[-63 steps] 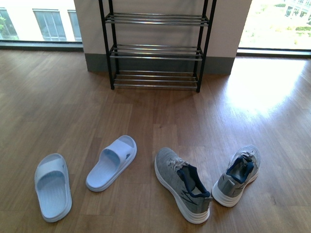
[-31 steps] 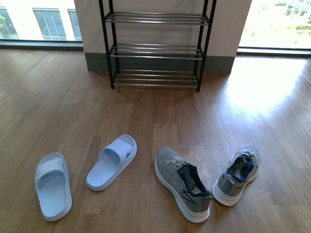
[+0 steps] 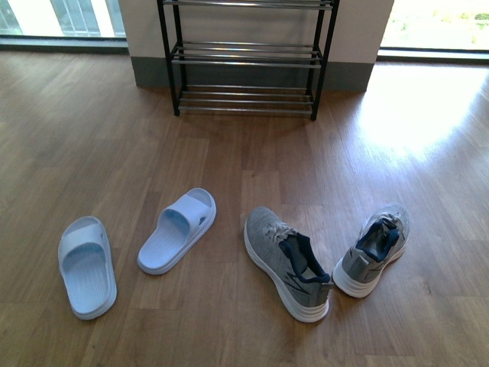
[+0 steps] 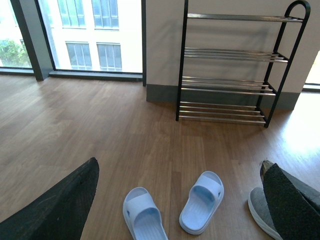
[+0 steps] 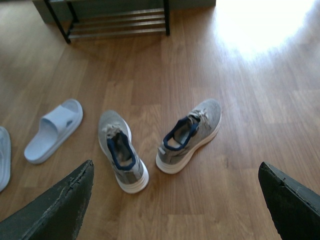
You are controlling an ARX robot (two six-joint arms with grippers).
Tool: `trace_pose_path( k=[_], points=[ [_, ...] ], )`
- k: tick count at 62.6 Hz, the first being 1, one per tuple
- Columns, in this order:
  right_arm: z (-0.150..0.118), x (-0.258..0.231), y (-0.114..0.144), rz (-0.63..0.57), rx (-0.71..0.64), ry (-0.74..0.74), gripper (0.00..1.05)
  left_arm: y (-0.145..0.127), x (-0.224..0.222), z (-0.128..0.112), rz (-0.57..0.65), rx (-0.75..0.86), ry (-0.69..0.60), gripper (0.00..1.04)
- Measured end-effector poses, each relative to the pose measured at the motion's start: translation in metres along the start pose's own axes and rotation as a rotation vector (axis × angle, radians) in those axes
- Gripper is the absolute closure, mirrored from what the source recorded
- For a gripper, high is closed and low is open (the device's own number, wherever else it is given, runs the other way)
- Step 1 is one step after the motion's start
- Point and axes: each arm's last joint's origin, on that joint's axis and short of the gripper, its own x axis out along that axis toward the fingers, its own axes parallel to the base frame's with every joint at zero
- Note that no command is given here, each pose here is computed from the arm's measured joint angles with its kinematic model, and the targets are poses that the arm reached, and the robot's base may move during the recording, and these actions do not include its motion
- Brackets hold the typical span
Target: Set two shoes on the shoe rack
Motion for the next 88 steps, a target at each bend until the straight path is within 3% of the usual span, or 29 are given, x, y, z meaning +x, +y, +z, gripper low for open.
trace_pose_path(
  k=[21, 36, 64, 88],
  points=[
    [-0.043, 0.093, -0.007, -0.066, -0.054, 0.309, 0.09, 0.0, 0.0, 0.0, 0.0, 0.0, 0.0, 0.09],
    [-0.077, 0.147, -0.014, -0.149, -0.076, 0.443, 0.09, 0.0, 0.0, 0.0, 0.0, 0.0, 0.0, 0.09],
    [-0.096, 0.258, -0.02, -0.232, 0.059, 0.533, 0.09, 0.0, 0.0, 0.0, 0.0, 0.0, 0.0, 0.09],
    [-0.107, 0.308, -0.032, -0.268, 0.144, 0.56, 0.09, 0.0, 0.0, 0.0, 0.0, 0.0, 0.0, 0.09]
  ],
)
